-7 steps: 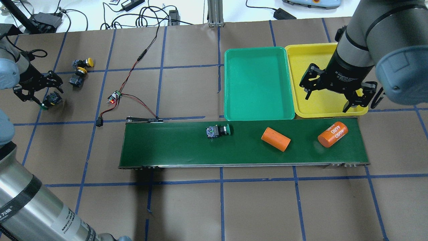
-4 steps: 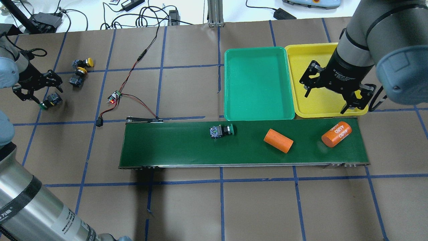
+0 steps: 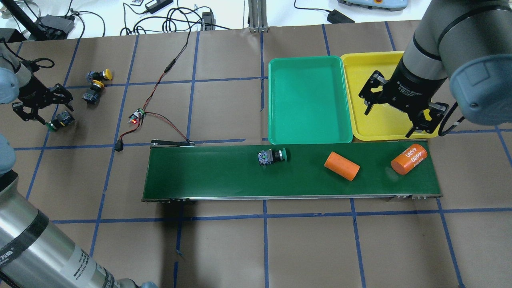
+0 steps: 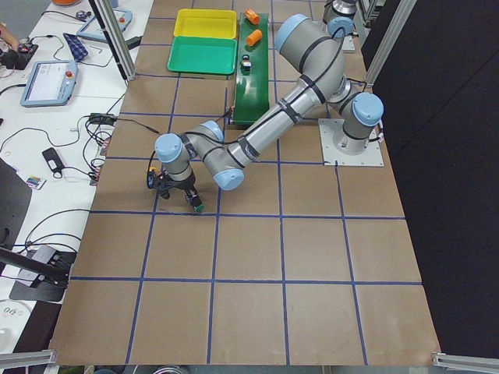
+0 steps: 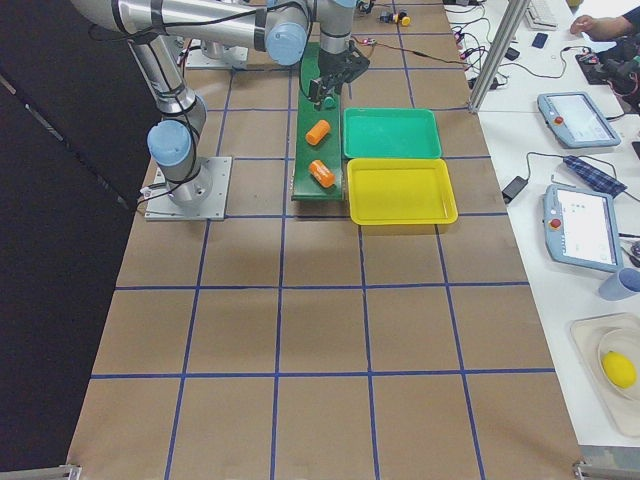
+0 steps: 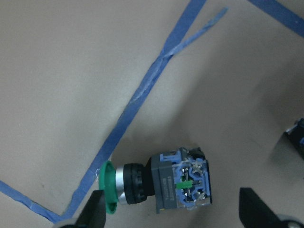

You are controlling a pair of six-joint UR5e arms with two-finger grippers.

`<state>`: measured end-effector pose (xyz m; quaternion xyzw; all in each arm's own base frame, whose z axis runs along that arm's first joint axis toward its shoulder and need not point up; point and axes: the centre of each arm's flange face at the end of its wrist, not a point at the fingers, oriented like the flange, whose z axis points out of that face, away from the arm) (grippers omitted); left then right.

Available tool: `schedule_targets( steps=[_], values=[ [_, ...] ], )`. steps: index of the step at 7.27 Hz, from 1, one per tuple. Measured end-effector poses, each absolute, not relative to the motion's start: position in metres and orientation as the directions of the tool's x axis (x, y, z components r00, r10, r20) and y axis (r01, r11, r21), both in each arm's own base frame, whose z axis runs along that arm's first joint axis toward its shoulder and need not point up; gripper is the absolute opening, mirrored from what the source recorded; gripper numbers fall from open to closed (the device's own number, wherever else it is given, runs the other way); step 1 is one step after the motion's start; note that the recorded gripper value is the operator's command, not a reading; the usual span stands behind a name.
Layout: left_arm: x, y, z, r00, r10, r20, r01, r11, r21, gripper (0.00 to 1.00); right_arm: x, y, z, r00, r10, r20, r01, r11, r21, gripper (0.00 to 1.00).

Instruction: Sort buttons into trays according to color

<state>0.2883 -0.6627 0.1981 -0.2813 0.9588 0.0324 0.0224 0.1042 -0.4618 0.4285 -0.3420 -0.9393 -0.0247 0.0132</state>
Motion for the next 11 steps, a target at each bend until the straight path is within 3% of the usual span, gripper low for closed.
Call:
schedule_targets(
  steps=[8,11],
  values=[
    [0.303,-0.660,0.196,-0.834,-0.546,-0.081,-0.550,0.833,0.054,1.00,0.104,-0.461,0.424,-0.763,0.644,0.052,0.646,0.762,0.050,1.00],
    [0.305,-0.661,0.187,-0.834,-0.546,-0.081,-0.551,0.832,0.063,0.99,0.108,-0.457,0.422,-0.715,0.698,0.041,0.699,0.712,0.068,1.00]
  ],
)
